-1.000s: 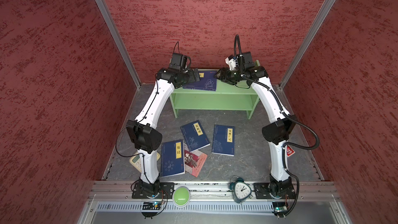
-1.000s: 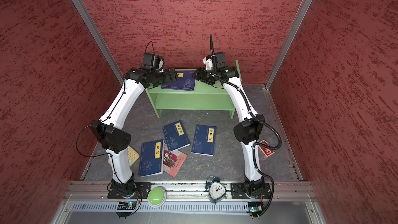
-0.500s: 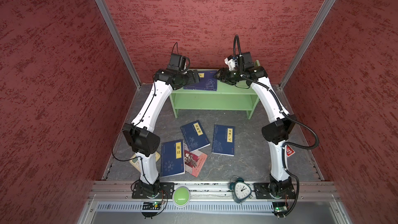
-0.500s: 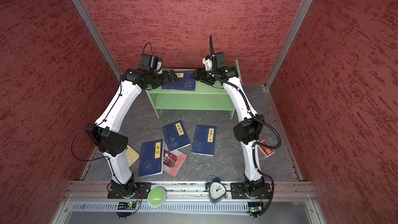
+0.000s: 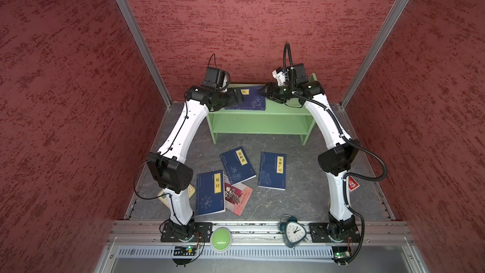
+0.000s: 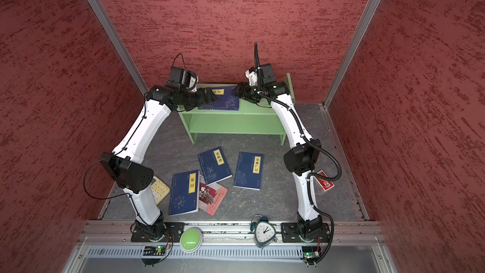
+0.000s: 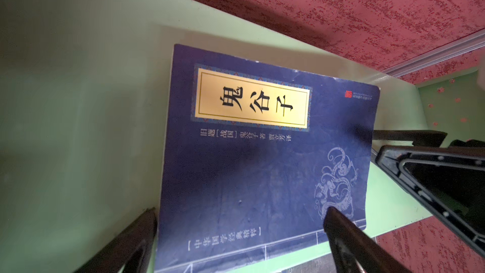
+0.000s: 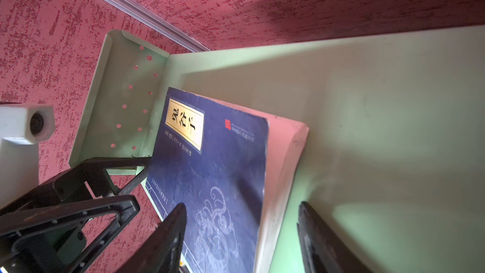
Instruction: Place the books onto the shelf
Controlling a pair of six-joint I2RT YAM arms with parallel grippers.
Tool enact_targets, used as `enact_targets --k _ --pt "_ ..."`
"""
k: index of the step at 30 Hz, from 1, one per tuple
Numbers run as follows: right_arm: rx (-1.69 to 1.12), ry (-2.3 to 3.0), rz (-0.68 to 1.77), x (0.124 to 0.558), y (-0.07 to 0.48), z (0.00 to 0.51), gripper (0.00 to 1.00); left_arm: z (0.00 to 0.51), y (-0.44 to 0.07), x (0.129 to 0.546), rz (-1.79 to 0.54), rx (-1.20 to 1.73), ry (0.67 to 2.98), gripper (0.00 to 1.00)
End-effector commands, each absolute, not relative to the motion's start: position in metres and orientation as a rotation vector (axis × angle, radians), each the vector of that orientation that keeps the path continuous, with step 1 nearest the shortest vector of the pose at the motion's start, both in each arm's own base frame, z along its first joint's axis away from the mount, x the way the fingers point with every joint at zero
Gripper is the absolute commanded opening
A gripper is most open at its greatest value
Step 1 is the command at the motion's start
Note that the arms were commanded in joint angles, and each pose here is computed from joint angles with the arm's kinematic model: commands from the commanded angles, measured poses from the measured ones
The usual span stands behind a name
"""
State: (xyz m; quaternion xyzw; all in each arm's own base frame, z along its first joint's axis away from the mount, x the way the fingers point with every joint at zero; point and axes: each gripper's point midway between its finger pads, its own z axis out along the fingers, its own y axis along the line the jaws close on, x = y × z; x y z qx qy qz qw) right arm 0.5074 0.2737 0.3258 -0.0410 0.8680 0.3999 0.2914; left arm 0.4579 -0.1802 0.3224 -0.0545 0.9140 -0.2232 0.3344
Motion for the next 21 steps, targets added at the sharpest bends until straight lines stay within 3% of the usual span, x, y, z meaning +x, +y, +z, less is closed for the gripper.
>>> enact_targets --k 1,13,21 --pt "-0.138 2.302 1.081 0.509 0.281 0.325 0.68 0.339 -0.181 0.448 -0.624 -0.129 2.354 0.99" --pt "-0.18 2.297 1.076 0.508 0.295 0.32 0.68 0.352 -0.171 0.439 -0.6 -0.114 2.328 0.99" --pt "-0.195 2.276 1.08 0.508 0.302 0.324 0.68 0.427 -0.163 0.415 -0.617 -0.007 2.141 0.99"
